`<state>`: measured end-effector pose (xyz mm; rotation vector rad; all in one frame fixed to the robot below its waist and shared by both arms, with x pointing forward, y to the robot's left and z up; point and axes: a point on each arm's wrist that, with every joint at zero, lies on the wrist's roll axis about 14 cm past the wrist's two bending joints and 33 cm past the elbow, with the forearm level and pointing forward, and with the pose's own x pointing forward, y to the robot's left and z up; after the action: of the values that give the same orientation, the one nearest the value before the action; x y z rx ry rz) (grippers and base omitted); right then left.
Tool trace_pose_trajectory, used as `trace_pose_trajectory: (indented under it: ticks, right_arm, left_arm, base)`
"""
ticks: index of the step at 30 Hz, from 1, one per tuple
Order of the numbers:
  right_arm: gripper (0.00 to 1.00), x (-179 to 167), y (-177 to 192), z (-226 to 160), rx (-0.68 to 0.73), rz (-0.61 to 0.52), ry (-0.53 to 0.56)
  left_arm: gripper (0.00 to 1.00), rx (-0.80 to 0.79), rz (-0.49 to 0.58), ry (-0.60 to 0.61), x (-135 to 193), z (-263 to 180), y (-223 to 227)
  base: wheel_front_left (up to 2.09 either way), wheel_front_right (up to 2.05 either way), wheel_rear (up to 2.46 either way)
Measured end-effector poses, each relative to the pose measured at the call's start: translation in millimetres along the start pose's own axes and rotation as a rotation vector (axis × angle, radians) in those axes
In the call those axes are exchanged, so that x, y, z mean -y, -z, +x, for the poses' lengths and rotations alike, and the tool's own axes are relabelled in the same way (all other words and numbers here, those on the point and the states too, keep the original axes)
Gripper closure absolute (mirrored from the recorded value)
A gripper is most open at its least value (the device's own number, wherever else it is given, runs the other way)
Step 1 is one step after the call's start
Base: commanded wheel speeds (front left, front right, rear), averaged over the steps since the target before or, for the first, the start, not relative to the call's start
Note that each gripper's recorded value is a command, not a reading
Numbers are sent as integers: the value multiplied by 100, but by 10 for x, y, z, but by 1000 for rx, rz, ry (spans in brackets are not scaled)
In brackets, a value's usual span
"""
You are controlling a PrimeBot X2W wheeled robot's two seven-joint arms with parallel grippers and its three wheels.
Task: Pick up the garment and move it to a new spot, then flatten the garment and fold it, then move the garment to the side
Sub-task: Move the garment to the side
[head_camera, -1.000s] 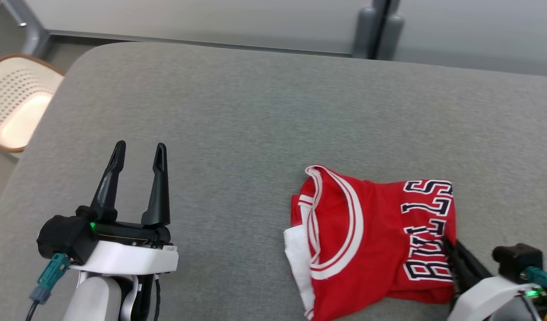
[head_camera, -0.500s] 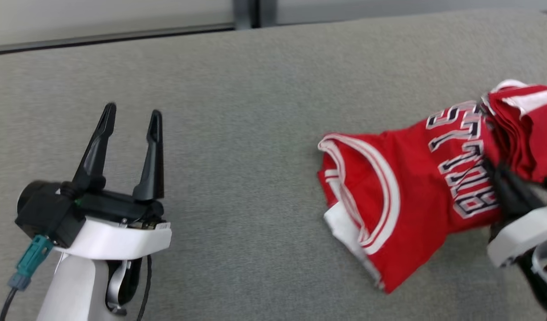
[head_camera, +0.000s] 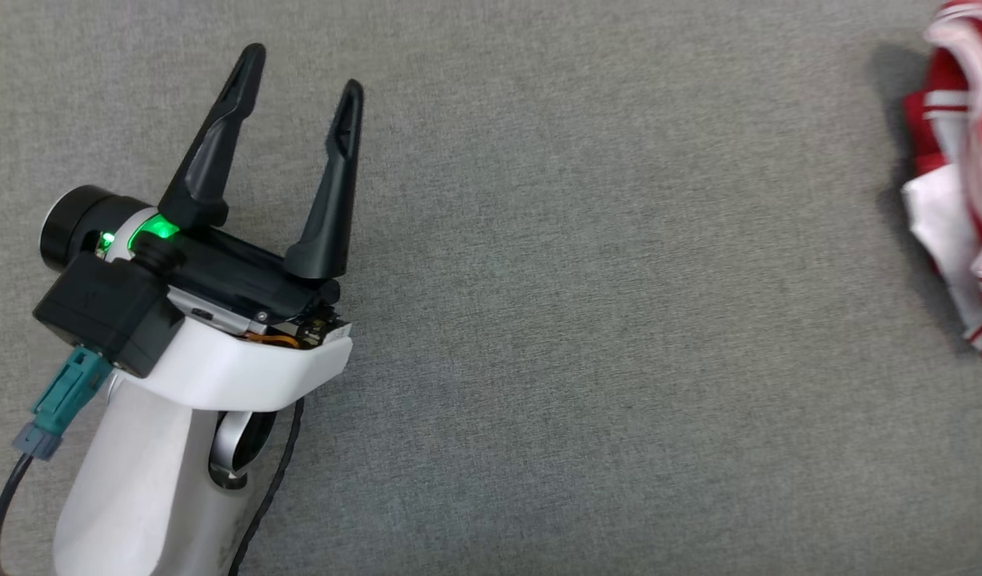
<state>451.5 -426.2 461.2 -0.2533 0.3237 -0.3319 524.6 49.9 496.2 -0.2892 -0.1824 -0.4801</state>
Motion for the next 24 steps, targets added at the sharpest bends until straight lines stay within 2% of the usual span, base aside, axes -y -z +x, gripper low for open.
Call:
trace_pose_trajectory:
  ticks: [4,6,7,8,16,20,24]
  right_arm:
    - [100,93,331,58,-83,36,49]
    - [55,67,541,70,-143,54,59]
    - [22,38,581,89,-144,73,61]
    - [0,38,619,107,-148,86,71]
    - [0,49,602,-24,-66,129,103]
    - [0,-132,384,-198,47,152,59]
    - [0,-477,106,-410,153,176,-23]
  left_arm:
    - [0,-13,8,18,-28,30,97]
    - [0,-13,11,21,-46,40,112]
    - [0,-15,13,24,-46,43,119]
    - [0,-15,13,26,-44,45,122]
    - [0,-31,33,23,-33,-30,59]
    - [0,-43,36,-14,-38,-158,-15]
    - [0,-36,48,-51,-39,-283,-152]
  base:
    - [0,0,0]
    - [0,0,0]
    - [0,0,0]
    - [0,0,0]
    - [0,0,0]
    - [0,0,0]
    - [0,0,0]
